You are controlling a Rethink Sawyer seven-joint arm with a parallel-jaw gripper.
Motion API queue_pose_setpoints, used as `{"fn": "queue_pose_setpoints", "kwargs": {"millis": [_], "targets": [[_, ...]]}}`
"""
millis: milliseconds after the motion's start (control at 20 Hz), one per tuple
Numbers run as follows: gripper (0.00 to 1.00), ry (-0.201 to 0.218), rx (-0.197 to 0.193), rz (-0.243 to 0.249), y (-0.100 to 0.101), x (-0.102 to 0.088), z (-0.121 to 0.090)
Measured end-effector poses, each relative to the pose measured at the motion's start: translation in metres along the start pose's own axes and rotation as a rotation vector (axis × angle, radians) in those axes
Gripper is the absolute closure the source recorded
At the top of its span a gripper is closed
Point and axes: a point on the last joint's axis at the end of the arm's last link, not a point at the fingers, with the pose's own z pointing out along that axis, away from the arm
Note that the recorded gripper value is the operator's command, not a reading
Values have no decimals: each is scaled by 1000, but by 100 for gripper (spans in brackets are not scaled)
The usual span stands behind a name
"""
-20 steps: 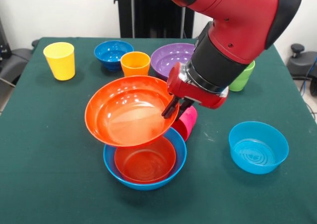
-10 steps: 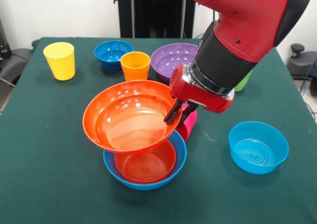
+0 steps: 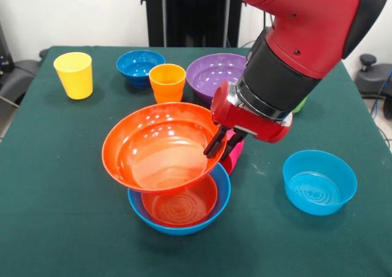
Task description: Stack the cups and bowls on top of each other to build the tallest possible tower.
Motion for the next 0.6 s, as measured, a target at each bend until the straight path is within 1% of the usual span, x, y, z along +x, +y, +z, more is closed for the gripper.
{"fn": "queue_pose_setpoints", "kwargs": {"millis": [350,600], "targets": [[100,-34,-8,-11,8,-1,12],[100,-76,-11,-28,18,-1,22]]}}
